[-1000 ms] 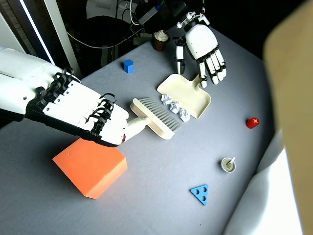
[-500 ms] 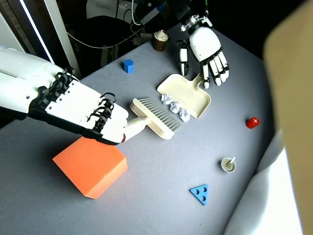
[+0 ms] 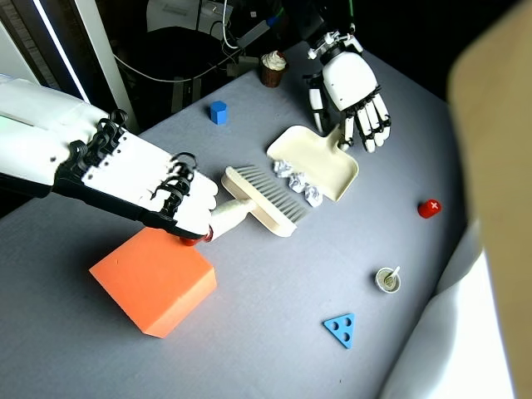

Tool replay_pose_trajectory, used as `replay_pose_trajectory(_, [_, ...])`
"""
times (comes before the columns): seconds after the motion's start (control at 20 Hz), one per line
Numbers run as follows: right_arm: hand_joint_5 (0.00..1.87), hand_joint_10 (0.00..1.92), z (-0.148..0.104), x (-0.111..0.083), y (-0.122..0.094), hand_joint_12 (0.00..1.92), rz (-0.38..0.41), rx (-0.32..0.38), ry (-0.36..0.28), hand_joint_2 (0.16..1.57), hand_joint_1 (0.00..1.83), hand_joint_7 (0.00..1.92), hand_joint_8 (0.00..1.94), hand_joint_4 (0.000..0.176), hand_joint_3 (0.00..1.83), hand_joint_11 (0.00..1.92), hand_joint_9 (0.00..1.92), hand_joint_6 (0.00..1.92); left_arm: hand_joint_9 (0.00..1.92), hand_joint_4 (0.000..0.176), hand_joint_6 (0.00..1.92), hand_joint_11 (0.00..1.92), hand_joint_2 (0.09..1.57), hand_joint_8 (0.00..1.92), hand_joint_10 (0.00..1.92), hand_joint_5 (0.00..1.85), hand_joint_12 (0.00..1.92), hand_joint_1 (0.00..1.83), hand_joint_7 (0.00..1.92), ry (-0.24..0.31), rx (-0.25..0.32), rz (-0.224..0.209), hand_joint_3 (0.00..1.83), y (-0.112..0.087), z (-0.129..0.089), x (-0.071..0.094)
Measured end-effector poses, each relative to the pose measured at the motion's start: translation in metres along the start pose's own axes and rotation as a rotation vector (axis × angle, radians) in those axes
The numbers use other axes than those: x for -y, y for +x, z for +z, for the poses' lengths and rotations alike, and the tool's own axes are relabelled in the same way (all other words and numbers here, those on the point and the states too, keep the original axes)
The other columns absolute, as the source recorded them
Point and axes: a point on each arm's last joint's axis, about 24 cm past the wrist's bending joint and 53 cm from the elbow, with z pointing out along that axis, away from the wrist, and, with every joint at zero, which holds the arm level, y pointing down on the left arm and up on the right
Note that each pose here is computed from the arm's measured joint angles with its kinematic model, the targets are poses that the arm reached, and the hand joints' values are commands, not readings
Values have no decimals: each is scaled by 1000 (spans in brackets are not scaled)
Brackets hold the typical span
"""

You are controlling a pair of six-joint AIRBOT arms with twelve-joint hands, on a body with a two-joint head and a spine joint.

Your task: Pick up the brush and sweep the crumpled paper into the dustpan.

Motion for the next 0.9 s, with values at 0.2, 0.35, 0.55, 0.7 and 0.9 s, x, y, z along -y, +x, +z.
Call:
replay_pose_trajectory(0.2, [69, 3, -2, -16, 6, 2, -98, -9, -26, 1014, 90, 122, 3, 0, 0, 110, 133, 4, 256, 0, 1018, 0, 1131, 2, 4, 956, 734, 1087, 340, 6, -18, -1, 0, -2, 3, 6])
replay_pose_trajectory(0.35, [69, 10, -4, -21, 1, 16, -101, 40, -10, 1008, 130, 131, 6, 0, 0, 132, 147, 3, 267, 0, 1064, 0, 1144, 2, 5, 928, 668, 1073, 349, 19, -26, 5, 2, -4, 6, 13])
replay_pose_trajectory(0.55, [59, 6, -6, -18, -11, 21, -55, 98, 23, 1000, 378, 134, 3, 0, 0, 152, 155, 1, 271, 5, 1063, 0, 1144, 4, 5, 929, 685, 1061, 350, 22, -23, 3, 0, -9, 9, 16])
replay_pose_trajectory(0.7, [68, 9, -8, -19, -11, 26, -38, 113, 35, 996, 538, 149, 6, 0, 0, 172, 177, 2, 234, 0, 1092, 0, 1153, 0, 0, 910, 601, 1067, 318, 21, -32, 5, 1, -7, 9, 15])
replay_pose_trajectory(0.9, [100, 0, -7, -19, -15, 31, -35, 139, 43, 928, 729, 168, 0, 0, 0, 214, 199, 0, 242, 0, 1081, 0, 1150, 3, 3, 918, 628, 1063, 323, 19, -37, 0, 0, -10, 11, 13])
